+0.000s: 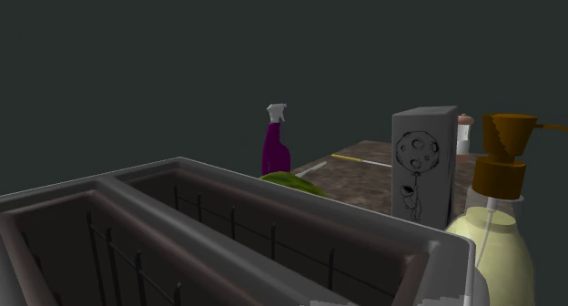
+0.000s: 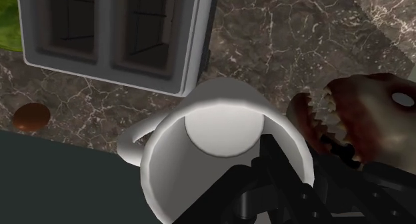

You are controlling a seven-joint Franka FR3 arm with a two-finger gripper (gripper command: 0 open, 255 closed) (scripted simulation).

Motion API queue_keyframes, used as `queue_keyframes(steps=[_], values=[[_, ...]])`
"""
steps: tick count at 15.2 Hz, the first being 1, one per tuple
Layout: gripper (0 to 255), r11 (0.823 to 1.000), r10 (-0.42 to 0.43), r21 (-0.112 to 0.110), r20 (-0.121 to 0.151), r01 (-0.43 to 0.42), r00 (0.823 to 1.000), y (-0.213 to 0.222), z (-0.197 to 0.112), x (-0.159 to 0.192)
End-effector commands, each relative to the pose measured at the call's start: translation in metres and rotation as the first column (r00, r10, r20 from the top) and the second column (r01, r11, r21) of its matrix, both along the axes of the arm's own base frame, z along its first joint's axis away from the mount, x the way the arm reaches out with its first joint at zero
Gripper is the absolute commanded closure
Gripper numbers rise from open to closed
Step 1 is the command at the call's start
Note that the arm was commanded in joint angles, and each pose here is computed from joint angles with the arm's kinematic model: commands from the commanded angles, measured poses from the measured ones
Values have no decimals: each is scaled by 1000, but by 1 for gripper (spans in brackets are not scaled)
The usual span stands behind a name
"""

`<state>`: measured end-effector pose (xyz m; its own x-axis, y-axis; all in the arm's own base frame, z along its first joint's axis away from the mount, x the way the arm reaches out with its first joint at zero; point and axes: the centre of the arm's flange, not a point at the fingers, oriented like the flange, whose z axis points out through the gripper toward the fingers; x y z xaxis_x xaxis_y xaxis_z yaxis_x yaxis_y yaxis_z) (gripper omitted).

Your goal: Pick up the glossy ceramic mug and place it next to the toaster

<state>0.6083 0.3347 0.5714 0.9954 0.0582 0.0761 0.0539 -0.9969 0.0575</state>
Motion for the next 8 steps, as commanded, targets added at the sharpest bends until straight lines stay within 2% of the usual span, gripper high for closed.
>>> queue_keyframes(steps=[1, 8], values=[[255, 1000, 0, 0, 1, 0, 1000, 0, -11, -1], [255, 1000, 0, 0, 1, 0, 1000, 0, -48, -1]])
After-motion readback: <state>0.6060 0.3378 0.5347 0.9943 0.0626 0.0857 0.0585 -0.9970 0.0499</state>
